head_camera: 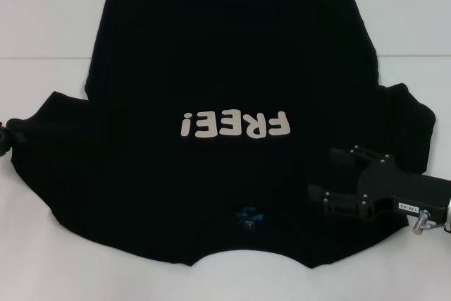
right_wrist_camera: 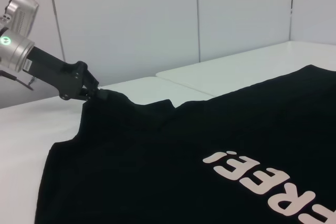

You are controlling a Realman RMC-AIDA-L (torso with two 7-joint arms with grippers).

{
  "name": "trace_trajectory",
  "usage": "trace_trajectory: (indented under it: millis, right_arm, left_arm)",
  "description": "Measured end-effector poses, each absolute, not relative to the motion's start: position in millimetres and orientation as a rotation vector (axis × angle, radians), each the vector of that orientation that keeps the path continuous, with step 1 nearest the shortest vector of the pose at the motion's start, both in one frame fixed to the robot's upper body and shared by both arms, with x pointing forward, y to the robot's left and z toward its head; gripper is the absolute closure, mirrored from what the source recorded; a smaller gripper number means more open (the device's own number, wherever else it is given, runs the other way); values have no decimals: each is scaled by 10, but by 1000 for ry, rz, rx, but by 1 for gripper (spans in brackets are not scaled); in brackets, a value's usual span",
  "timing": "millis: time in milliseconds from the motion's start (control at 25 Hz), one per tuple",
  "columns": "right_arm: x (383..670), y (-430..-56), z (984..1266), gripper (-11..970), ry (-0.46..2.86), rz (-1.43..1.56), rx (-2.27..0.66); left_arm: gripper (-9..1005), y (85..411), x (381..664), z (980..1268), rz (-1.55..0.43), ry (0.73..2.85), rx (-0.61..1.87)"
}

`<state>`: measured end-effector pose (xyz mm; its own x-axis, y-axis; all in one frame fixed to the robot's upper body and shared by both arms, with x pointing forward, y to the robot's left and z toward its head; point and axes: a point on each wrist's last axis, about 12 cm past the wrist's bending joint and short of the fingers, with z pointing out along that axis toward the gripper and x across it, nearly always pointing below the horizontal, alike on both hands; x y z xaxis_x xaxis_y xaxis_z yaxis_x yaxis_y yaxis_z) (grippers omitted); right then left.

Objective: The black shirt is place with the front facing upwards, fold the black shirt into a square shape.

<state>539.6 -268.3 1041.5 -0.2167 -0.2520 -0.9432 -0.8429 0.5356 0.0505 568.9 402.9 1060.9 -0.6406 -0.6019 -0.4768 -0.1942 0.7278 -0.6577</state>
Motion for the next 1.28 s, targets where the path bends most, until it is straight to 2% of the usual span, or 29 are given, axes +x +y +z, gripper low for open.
trace_trajectory:
  millis: [320,520,720,920,1120,1280]
  right_arm:
    - [5389,-2685,10409,77,1748,720,-919]
    - [5384,-2679,10404,78,1750,722,-921]
    - [5366,-2674,10395,79,1750,732,-921]
    - [5344,-2669,10376,80,1755,743,-915]
    - [5335,-2677,10367,82,1759,742,-911]
    - [5332,-2687,10369,82,1758,742,-900]
  left_arm:
    - [994,3895,5769,10679,-802,2229,-530]
    - [994,3599,5946,10868,-862,2213,-343]
    - [994,3139,6098,10995,-895,2260,-83]
    - [988,2886,6122,10964,-911,2298,18]
    - [982,2824,6087,10915,-956,2294,23]
    - [872,2856,5988,10940,-1043,2197,68]
